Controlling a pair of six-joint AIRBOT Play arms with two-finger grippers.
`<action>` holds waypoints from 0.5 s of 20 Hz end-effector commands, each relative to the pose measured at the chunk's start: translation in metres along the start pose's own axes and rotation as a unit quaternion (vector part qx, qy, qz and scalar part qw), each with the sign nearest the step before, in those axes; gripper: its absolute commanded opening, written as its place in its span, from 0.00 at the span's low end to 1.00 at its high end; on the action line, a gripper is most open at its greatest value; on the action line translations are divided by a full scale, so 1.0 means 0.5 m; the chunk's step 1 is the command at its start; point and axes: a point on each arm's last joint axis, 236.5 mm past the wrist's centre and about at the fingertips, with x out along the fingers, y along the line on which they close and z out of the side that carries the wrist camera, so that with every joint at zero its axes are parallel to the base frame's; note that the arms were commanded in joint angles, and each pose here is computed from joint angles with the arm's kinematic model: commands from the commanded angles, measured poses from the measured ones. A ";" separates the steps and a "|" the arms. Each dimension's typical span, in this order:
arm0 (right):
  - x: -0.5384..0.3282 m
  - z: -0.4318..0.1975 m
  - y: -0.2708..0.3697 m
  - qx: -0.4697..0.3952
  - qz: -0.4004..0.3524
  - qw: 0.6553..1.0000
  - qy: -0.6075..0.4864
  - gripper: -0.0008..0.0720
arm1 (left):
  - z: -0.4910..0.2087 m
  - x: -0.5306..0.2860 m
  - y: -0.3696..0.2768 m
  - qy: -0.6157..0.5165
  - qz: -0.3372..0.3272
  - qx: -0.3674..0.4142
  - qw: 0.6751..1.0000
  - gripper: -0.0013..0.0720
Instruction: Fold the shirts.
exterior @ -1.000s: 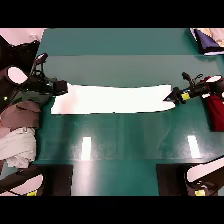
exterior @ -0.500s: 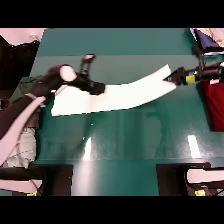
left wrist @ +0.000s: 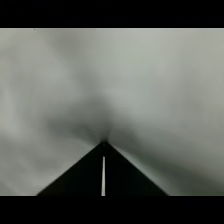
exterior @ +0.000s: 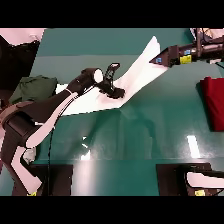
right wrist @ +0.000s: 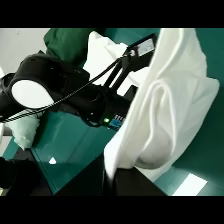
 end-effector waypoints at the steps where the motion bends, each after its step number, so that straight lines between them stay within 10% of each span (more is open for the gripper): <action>1: 0.035 0.003 0.054 -0.019 0.015 1.000 0.003 0.03 | 0.004 -0.037 0.042 0.028 0.011 -0.004 1.000 0.06; 10: 0.156 0.002 0.136 -0.043 0.047 0.998 -0.001 0.03 | 0.064 -0.518 0.268 -0.076 0.219 0.007 0.973 0.06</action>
